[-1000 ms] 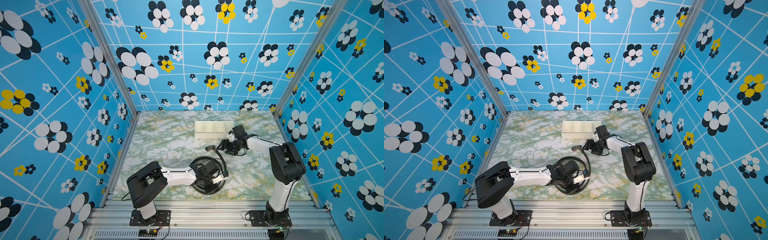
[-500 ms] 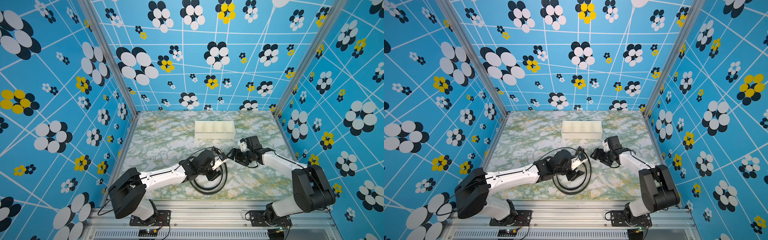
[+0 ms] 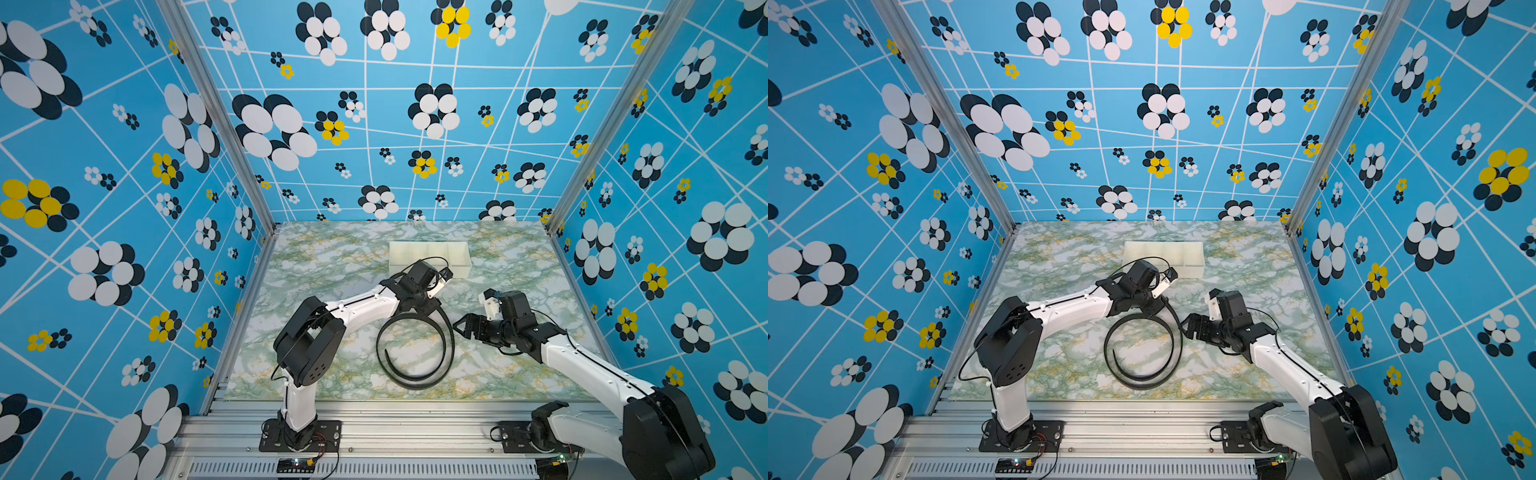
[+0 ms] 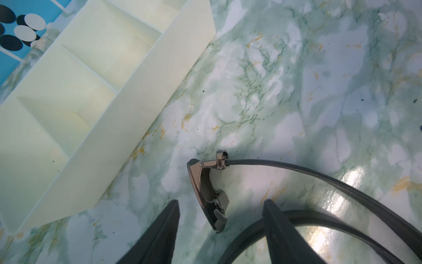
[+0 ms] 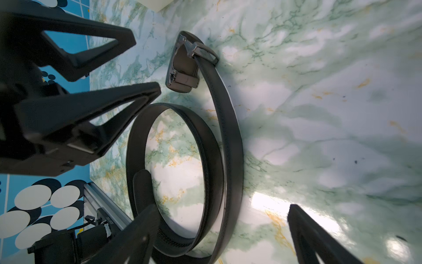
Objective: Place the belts into the storage roll
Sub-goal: Roll the belt at the center of the board.
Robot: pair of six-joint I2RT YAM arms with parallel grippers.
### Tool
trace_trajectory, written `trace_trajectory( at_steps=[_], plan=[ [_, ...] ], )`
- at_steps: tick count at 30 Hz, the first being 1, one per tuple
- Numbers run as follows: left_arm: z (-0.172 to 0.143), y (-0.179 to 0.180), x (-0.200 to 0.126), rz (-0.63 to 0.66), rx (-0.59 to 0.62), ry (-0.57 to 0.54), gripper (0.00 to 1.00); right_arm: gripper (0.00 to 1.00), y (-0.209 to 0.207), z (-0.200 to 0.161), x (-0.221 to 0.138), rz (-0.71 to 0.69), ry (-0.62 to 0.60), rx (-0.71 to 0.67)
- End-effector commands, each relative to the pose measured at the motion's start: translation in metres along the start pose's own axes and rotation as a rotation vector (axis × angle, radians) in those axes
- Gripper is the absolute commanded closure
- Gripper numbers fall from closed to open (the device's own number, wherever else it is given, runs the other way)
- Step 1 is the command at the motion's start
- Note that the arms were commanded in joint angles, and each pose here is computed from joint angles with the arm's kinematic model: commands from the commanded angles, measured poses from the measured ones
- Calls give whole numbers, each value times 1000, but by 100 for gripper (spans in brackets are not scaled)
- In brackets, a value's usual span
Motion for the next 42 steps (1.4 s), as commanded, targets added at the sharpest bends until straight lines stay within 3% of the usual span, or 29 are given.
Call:
trace_trajectory(
  at_steps=[1,9,17,20,25,33,38,42],
  plan=[
    [-17,-2,7,-7,52,101,41,8,-11,-12,-3,-49,27,-40],
    [-37,1,35,13,49,200,47,8,-11,-14,-3,-117,42,-127],
    [-39,7,50,-2,36,206,56,8,-11,-25,16,-218,78,-210],
    [-40,11,53,-3,18,201,67,8,-7,-28,25,-218,84,-223],
    [-40,15,56,-6,-11,192,75,9,4,-29,40,-232,102,-257],
    [-36,19,58,-8,6,199,80,9,8,-23,51,-236,91,-241],
    [-40,21,59,1,8,229,94,9,11,-23,58,-253,106,-252],
    [-48,26,55,14,-25,249,100,10,3,-21,64,-339,103,-257]
  ],
)
Point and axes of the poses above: each gripper's point midway between its finger pads, its own x axis out along the fingers, its own y axis along the line the jaws close on, z = x × y, the point moved 3 cm from there along -x, back along the fingers, and after that the axes turned 13 degrees about x, right-handed, at the moved point
